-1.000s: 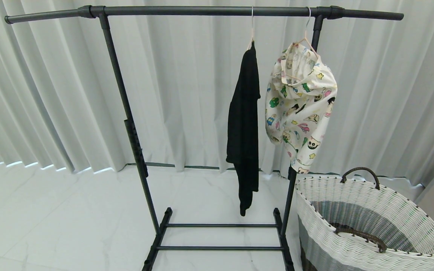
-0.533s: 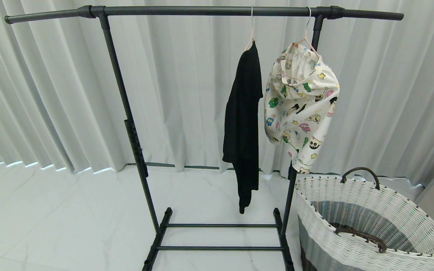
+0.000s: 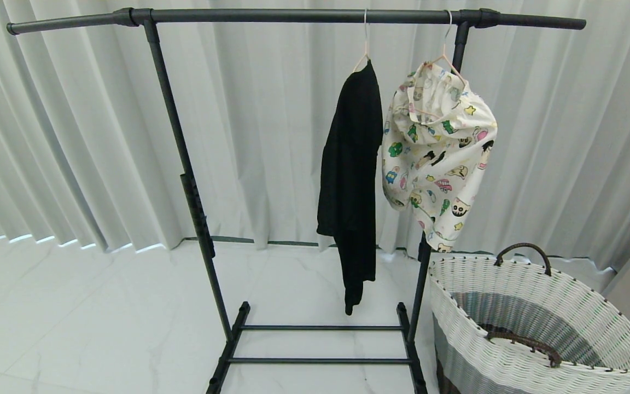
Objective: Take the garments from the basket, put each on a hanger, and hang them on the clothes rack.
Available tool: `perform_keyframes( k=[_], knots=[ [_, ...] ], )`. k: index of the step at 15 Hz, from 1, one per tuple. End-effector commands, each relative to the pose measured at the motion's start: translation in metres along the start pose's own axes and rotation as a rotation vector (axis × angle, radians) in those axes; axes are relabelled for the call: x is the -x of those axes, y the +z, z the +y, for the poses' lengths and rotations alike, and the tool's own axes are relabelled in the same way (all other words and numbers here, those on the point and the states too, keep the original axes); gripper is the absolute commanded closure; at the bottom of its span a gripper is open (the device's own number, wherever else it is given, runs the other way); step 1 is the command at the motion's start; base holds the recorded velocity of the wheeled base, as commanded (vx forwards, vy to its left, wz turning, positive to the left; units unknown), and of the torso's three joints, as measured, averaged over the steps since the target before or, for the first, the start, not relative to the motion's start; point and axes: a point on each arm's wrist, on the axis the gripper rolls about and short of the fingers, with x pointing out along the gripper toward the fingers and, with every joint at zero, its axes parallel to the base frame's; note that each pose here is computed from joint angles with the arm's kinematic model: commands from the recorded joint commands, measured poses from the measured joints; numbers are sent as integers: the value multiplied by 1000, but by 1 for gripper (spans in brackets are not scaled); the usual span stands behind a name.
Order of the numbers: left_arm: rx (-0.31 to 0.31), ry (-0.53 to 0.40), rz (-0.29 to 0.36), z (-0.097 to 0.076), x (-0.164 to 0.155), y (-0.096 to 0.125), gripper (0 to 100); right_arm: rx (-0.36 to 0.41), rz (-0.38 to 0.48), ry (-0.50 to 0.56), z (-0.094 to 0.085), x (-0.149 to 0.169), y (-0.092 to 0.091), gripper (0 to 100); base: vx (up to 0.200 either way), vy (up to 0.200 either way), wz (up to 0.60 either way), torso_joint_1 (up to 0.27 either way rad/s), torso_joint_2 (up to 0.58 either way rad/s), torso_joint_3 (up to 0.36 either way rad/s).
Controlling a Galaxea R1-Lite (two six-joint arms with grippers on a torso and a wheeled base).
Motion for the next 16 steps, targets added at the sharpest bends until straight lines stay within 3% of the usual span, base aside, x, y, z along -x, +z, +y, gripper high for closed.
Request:
perform_keyframes(
  k=[1, 7, 10, 12, 13, 16],
  knots=[
    [0, 1, 3, 0, 0, 0, 0, 0, 1, 0, 0, 0, 0, 0, 0, 0, 0, 0, 0, 0],
    [0, -2, 3, 0, 0, 0, 0, 0, 1, 0, 0, 0, 0, 0, 0, 0, 0, 0, 0, 0],
    [-5, -135, -28, 3, 2, -1, 0, 0, 1, 0, 0, 0, 0, 0, 0, 0, 0, 0, 0, 0],
    [-1, -129, -41, 3, 3, -1, 0, 0, 1, 0, 0, 0, 0, 0, 0, 0, 0, 0, 0, 0],
    [8, -114, -87, 3, 6, -2, 0, 0, 1, 0, 0, 0, 0, 0, 0, 0, 0, 0, 0, 0],
    [7, -109, -87, 3, 6, -2, 0, 0, 1, 0, 0, 0, 0, 0, 0, 0, 0, 0, 0, 0]
  ],
)
